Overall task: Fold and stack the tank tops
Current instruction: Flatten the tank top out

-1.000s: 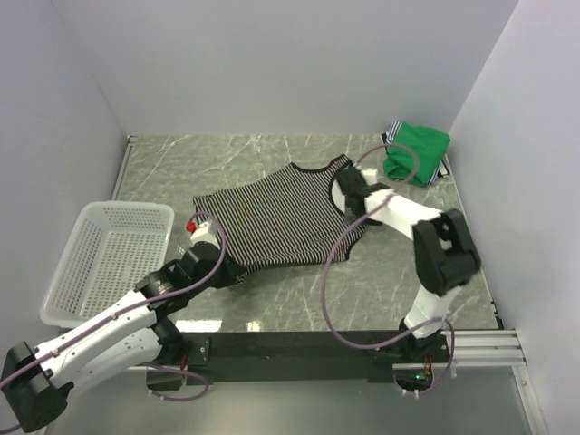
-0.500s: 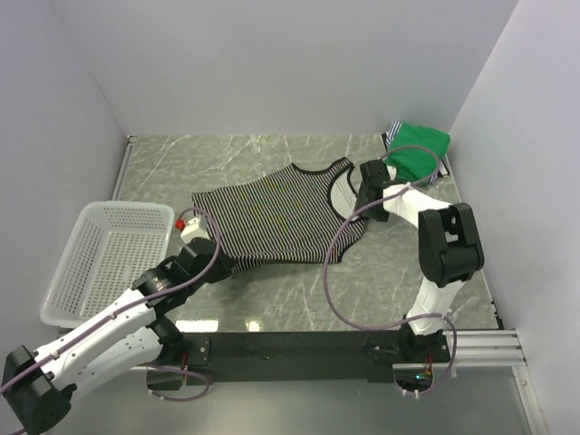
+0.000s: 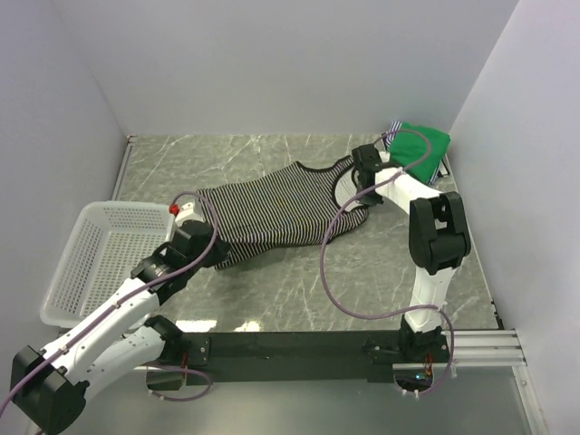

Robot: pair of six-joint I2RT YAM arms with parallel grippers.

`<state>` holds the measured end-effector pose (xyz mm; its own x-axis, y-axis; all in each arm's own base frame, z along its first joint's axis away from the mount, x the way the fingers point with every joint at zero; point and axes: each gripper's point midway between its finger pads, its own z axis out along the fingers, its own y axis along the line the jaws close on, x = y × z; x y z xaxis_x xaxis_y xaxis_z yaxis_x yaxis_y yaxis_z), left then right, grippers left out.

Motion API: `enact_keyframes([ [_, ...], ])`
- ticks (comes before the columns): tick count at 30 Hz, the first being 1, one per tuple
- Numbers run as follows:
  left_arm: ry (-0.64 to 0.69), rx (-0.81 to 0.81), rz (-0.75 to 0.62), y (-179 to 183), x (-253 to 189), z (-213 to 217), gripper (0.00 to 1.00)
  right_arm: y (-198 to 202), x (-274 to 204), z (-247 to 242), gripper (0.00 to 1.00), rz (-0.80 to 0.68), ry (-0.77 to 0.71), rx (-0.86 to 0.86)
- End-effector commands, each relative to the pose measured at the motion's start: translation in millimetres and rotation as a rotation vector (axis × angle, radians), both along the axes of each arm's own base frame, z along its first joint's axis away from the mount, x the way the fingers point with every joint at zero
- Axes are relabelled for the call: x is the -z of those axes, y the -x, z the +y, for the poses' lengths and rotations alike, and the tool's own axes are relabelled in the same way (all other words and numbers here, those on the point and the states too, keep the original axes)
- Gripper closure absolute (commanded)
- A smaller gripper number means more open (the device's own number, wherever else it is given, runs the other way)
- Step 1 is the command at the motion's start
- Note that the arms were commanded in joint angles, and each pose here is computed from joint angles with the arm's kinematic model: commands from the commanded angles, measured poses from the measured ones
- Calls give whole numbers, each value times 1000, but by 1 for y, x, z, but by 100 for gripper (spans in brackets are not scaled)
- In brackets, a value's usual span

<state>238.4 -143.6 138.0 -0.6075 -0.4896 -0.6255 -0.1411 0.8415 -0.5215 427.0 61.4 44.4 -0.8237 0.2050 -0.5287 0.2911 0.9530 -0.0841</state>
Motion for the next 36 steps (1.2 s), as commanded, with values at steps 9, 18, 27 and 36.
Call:
enact_keyframes([
  [9, 11, 55, -55, -9, -14, -9, 99, 27, -21, -29, 99, 275, 470, -120],
  [18, 19, 42, -50, -28, -15, 3, 99, 15, 20, -20, 74, 402, 513, -188],
  [27, 50, -38, 51, -57, 7, 11, 99, -21, -4, -11, 42, 289, 398, -157],
  [36, 130, -183, 194, -78, 51, 37, 99, -18, -80, 9, 43, -156, -34, -59],
])
